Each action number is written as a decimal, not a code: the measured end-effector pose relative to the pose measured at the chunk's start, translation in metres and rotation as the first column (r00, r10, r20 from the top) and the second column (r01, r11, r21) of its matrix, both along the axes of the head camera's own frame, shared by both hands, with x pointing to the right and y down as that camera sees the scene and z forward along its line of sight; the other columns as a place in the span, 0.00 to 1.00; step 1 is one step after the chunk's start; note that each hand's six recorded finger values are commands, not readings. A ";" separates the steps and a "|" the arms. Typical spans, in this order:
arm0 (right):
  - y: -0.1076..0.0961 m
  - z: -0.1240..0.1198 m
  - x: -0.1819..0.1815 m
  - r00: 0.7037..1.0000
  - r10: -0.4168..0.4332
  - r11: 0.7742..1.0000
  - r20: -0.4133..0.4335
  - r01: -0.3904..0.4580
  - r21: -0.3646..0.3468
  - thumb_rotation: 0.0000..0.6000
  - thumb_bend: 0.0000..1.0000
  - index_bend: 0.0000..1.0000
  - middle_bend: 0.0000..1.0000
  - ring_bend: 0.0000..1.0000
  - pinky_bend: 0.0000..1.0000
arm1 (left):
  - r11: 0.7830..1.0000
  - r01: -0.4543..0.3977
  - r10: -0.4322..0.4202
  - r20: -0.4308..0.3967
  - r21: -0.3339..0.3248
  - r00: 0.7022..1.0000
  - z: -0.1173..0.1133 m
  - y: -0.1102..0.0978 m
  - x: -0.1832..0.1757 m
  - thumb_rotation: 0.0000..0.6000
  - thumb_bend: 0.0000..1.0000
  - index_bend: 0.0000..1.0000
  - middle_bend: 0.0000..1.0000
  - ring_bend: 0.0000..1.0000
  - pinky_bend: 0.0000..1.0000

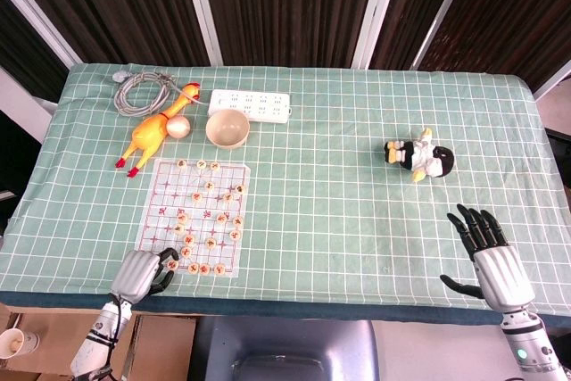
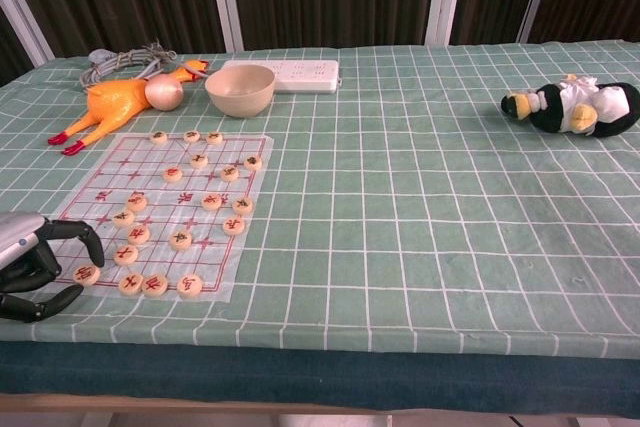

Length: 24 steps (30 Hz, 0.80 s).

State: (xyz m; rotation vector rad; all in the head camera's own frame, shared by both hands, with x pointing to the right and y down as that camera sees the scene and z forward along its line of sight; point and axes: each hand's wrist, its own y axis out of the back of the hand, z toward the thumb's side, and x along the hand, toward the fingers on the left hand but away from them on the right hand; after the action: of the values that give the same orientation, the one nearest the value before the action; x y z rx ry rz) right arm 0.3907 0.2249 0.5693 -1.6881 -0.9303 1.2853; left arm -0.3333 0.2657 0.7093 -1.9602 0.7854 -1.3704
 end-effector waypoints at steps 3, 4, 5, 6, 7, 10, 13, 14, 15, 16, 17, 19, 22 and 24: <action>0.001 -0.001 0.000 1.000 -0.001 1.000 0.005 0.001 -0.002 1.00 0.12 0.00 0.00 0.00 0.00 | 1.000 -0.002 0.002 0.004 -0.004 1.000 0.001 0.001 -0.002 1.00 0.39 0.48 1.00 1.00 1.00; 0.001 -0.001 0.000 1.000 -0.001 1.000 0.007 0.001 -0.003 1.00 0.12 0.00 0.00 0.00 0.00 | 1.000 -0.002 0.002 0.006 -0.004 1.000 0.001 0.001 -0.002 1.00 0.39 0.48 1.00 1.00 1.00; 0.001 -0.001 -0.001 1.000 -0.002 1.000 0.009 0.002 -0.004 1.00 0.12 0.00 0.00 0.00 0.00 | 1.000 -0.001 0.002 0.006 -0.004 1.000 0.001 0.001 -0.003 1.00 0.39 0.48 1.00 1.00 1.00; 0.001 -0.001 -0.001 1.000 -0.002 1.000 0.012 0.003 -0.006 1.00 0.12 0.00 0.00 0.00 0.00 | 1.000 0.000 0.000 0.006 -0.003 1.000 0.001 0.001 -0.003 1.00 0.39 0.48 1.00 1.00 1.00; 0.001 -0.001 -0.001 1.000 -0.003 1.000 0.012 0.004 -0.007 1.00 0.12 0.00 0.00 0.00 0.00 | 1.000 0.002 -0.002 0.005 -0.003 1.000 0.001 0.001 -0.003 1.00 0.39 0.47 1.00 1.00 1.00; 0.001 0.000 0.000 1.000 -0.005 1.000 0.012 0.005 -0.009 1.00 0.12 0.00 0.00 0.00 0.00 | 1.000 0.003 -0.003 0.007 -0.003 1.000 0.002 0.001 -0.003 1.00 0.39 0.46 1.00 1.00 1.00; 0.001 0.000 -0.001 1.000 -0.007 1.000 0.020 0.007 -0.015 1.00 0.12 0.00 0.00 0.00 0.00 | 1.000 -0.005 0.005 0.013 -0.009 1.000 0.003 0.001 -0.003 1.00 0.39 0.44 1.00 1.00 1.00; 0.001 0.000 -0.001 1.000 -0.007 1.000 0.024 0.008 -0.018 1.00 0.12 0.00 0.00 0.00 0.00 | 1.000 -0.009 0.009 0.015 -0.012 1.000 0.003 0.002 -0.003 1.00 0.39 0.44 1.00 1.00 1.00; 0.001 -0.001 -0.001 1.000 -0.008 1.000 0.030 0.009 -0.021 1.00 0.12 0.00 0.00 0.00 0.00 | 1.000 -0.013 0.013 0.017 -0.016 1.000 0.004 0.003 -0.003 1.00 0.39 0.42 1.00 1.00 1.00; 0.001 -0.001 -0.001 0.999 -0.010 1.000 0.032 0.011 -0.024 1.00 0.12 0.00 0.00 0.00 0.00 | 1.000 -0.016 0.017 0.019 -0.016 1.000 0.004 0.003 -0.003 1.00 0.39 0.41 1.00 1.00 1.00; 0.002 -0.001 -0.001 0.999 -0.011 1.000 0.033 0.012 -0.027 1.00 0.12 0.00 0.00 0.00 0.00 | 1.000 -0.019 0.019 0.021 -0.017 1.000 0.004 0.003 -0.002 1.00 0.39 0.39 1.00 1.00 1.00; 0.002 0.000 -0.001 1.000 -0.013 0.999 0.028 0.013 -0.031 1.00 0.12 0.00 0.00 0.00 0.00 | 1.000 -0.023 0.023 0.022 -0.015 0.999 0.003 0.003 -0.001 1.00 0.39 0.37 1.00 1.00 1.00; 0.003 0.002 -0.001 1.000 -0.013 0.999 0.021 0.014 -0.042 1.00 0.12 0.00 0.00 0.00 0.00 | 1.000 -0.023 0.023 0.019 -0.004 1.000 0.000 0.001 -0.001 1.00 0.39 0.35 1.00 1.00 1.00; 0.003 0.003 -0.002 1.000 -0.014 0.999 0.026 0.015 -0.050 1.00 0.12 0.00 0.00 0.00 0.00 | 1.000 -0.018 0.018 0.017 0.005 1.000 -0.003 0.000 -0.002 1.00 0.39 0.34 1.00 1.00 1.00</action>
State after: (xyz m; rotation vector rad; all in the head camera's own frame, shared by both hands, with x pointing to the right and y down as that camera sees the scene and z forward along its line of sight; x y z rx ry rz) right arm 0.3886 0.2281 0.5723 -1.7508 -0.9065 1.2898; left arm -0.3348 0.2653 0.7067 -1.9446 0.7609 -1.3718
